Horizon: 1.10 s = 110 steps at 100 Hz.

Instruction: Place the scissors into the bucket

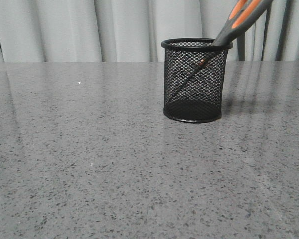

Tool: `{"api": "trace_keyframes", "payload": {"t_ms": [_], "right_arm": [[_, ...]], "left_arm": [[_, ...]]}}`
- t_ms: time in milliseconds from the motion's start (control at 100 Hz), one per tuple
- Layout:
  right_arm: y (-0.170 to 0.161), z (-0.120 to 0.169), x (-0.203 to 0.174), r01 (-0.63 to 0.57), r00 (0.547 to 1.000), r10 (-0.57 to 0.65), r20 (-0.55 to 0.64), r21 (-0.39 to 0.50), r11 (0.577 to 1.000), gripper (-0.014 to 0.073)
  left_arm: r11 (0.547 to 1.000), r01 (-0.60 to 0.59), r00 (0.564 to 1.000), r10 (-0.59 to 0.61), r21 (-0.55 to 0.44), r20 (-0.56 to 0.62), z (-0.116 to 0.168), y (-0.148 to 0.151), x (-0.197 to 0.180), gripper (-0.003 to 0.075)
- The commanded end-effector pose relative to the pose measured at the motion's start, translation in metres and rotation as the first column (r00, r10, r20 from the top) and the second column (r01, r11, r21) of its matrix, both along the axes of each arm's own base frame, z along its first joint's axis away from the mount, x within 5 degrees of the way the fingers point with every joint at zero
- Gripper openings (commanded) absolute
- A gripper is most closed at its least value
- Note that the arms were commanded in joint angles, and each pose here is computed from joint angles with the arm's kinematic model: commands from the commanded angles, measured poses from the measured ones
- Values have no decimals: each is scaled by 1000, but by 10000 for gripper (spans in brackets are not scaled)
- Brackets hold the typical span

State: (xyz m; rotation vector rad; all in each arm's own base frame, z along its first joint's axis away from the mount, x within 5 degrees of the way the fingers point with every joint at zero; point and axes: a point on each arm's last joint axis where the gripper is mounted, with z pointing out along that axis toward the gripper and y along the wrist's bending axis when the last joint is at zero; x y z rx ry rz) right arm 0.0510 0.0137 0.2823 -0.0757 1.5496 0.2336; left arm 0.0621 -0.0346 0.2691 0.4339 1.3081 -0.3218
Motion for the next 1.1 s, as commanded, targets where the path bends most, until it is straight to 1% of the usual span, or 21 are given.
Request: {"api": "trace_keyframes", "payload": {"t_ms": [0,410,540,600,750,840,930,1000,1090], "right_arm": [[-3,15,-1,32,995,-34,92,22,999,-67],[-3,15,-1,32,995,-34,92,22,999,-67],[-3,15,-1,32,995,-34,92,22,999,-67],[-3,15,-1,32,995,-34,92,22,999,-67],[-3,15,-1,32,995,-34,92,22,999,-67],[-3,15,-1,32,995,-34,92,22,999,-67],[-3,15,-1,32,995,-34,92,22,999,-67],[-3,15,-1,32,995,-34,92,22,999,-67],[-3,15,-1,32,995,-34,92,22,999,-67]], "left_arm": [[998,-6,997,11,-66,73,15,2,-1,-21],[998,-6,997,11,-67,74,15,2,-1,-21],[999,-16,997,18,-35,80,12,2,-1,-21],[998,-52,996,54,-20,77,11,4,0,-21],[983,-180,984,180,-36,1,-5,12,5,-21],[966,-250,968,248,-65,-33,-20,18,4,-21],[942,-318,947,308,-108,-95,-35,24,0,-21],[925,-366,927,352,-106,-129,-46,28,-3,-21],[908,-408,909,394,-98,-137,-56,31,-6,-21]]}}
